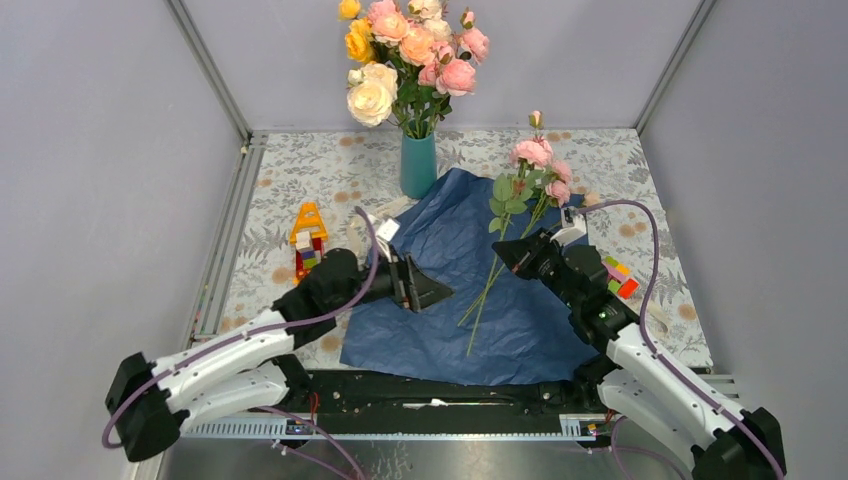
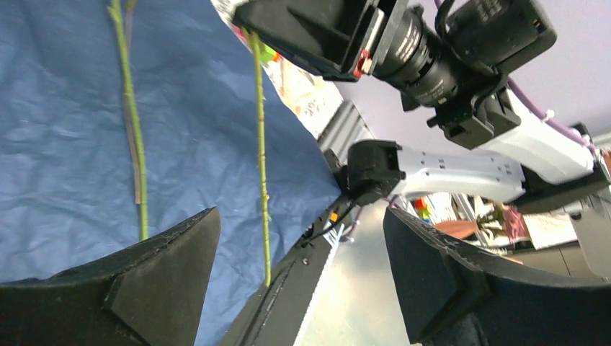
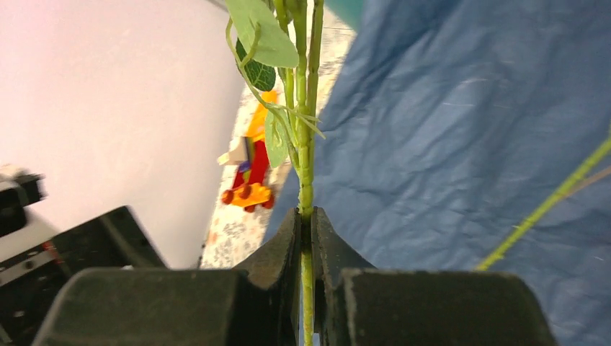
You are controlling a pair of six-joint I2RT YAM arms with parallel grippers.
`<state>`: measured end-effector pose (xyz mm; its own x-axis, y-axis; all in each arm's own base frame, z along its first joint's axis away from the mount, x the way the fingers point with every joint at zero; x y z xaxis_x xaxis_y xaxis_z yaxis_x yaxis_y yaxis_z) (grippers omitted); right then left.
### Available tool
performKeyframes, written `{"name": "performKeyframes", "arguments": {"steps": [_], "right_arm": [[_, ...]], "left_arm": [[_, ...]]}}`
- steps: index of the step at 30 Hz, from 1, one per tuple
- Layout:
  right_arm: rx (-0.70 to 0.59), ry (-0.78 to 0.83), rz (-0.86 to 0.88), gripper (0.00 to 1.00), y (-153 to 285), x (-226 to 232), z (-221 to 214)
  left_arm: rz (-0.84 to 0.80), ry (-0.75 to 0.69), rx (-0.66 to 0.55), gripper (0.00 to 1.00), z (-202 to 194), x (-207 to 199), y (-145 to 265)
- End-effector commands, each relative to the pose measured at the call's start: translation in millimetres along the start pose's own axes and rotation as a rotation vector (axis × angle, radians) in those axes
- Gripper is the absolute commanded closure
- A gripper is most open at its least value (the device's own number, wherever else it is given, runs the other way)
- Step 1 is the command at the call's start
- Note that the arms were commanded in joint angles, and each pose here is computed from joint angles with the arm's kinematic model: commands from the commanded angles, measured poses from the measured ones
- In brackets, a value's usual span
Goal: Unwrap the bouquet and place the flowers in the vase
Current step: Insert the fake flower into the vase.
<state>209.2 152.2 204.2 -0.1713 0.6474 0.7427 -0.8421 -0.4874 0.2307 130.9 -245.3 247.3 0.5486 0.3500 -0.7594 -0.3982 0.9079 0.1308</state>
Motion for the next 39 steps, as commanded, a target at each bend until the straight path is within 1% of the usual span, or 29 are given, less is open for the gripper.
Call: {"name": "performKeyframes", "arguments": {"steps": [1, 4, 7, 9, 12, 13, 14, 17, 18, 21, 22, 23, 28, 31, 35, 39], "right_arm": [[-0.102, -0.025, 0.211, 1.0, 7, 54, 20], [-0.099, -0.028, 0.265, 1.0, 11, 73, 24], [-0.095, -0.027, 0.323, 1.0, 15, 91, 25], [-0.091, -0.026, 0.351, 1.0, 16, 100, 25], [-0.078, -0.027, 0.395, 1.0, 18, 114, 24], [-0.074, -0.026, 0.407, 1.0, 19, 118, 23], [-0.071, -0.023, 0.417, 1.0, 19, 121, 22], [-0.058, -0.014, 0.428, 1.0, 18, 127, 20], [-0.052, -0.011, 0.43, 1.0, 18, 128, 19], [-0.033, -0.002, 0.421, 1.0, 16, 129, 16], [-0.03, 0.002, 0.412, 1.0, 16, 128, 16], [-0.026, 0.01, 0.401, 0.99, 16, 127, 16], [-0.031, 0.037, 0.334, 0.69, 16, 124, 21], [-0.03, 0.041, 0.307, 0.54, 16, 123, 23], [-0.044, 0.041, 0.298, 0.43, 17, 124, 29], [-0.065, 0.064, 0.305, 0.4, 20, 130, 41]], "left_arm": [[-0.143, -0.027, -0.053, 0.12, 8, -35, -19], [-0.118, -0.043, -0.031, 0.13, 2, -35, -29], [-0.113, -0.053, -0.02, 0.17, 1, -36, -37], [-0.116, -0.053, -0.008, 0.22, -2, -37, -42], [-0.113, -0.051, 0.005, 0.34, -4, -38, -47], [-0.111, -0.05, 0.008, 0.44, -5, -38, -49], [-0.113, -0.048, 0.009, 0.5, -5, -39, -49], [-0.115, -0.049, 0.007, 0.64, -6, -40, -49], [-0.117, -0.05, 0.007, 0.7, -6, -41, -49], [-0.133, -0.063, 0.012, 0.97, -8, -42, -48], [-0.143, -0.068, 0.008, 1.0, -8, -43, -48], [-0.15, -0.075, 0.006, 1.0, -9, -43, -47], [-0.188, -0.117, -0.001, 1.0, -14, -46, -42], [-0.207, -0.138, -0.009, 1.0, -15, -50, -38], [-0.202, -0.141, -0.028, 1.0, -16, -49, -32], [-0.195, -0.138, -0.035, 1.0, -17, -48, -27]]}}
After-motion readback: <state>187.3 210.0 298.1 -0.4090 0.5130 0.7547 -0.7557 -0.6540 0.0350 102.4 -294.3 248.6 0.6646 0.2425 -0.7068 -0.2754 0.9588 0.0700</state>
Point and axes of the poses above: each gripper's point midway between its finger pads, its own y axis back along the fingers, its own x axis along the line the jaws close on, z = x × y, the point moved 6 cm from there along y, back along the fingers, and after that the axes turned 1 degree about y, right-handed, at the moved point
